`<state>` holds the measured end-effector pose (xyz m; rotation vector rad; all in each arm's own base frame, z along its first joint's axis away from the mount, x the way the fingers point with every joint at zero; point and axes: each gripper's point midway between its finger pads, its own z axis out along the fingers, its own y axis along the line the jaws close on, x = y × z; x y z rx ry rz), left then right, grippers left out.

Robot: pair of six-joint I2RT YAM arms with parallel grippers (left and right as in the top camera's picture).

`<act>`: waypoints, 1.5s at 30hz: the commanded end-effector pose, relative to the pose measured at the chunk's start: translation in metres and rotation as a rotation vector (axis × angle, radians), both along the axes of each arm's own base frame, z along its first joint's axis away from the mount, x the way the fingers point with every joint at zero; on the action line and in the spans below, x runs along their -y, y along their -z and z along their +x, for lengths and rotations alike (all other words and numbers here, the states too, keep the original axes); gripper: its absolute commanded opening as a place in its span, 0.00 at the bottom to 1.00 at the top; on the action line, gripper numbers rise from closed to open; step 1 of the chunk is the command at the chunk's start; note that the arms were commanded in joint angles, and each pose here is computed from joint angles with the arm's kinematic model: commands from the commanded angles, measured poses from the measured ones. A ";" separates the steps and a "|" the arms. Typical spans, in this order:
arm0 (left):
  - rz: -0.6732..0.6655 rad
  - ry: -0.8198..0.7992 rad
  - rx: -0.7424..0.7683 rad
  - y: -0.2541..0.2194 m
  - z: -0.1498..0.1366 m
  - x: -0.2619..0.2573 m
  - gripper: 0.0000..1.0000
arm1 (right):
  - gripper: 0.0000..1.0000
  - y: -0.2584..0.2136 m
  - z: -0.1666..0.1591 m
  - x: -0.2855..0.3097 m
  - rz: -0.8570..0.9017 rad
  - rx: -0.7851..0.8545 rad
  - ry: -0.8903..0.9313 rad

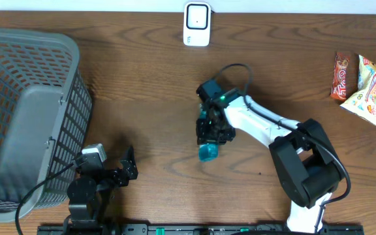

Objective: Scan the item barcode

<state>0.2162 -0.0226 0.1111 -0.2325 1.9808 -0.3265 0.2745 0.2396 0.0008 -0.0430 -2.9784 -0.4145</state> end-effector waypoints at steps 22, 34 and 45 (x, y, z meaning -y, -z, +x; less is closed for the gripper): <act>0.007 0.019 -0.028 0.010 -0.002 0.003 0.98 | 0.19 -0.029 0.075 0.035 -0.357 0.359 -0.824; 0.007 0.019 -0.028 0.010 -0.002 0.003 0.98 | 0.51 -0.018 0.053 -0.002 -0.345 0.403 -0.908; 0.007 0.019 -0.028 0.010 -0.002 0.003 0.98 | 0.86 -0.018 0.051 0.022 -0.374 0.322 -0.726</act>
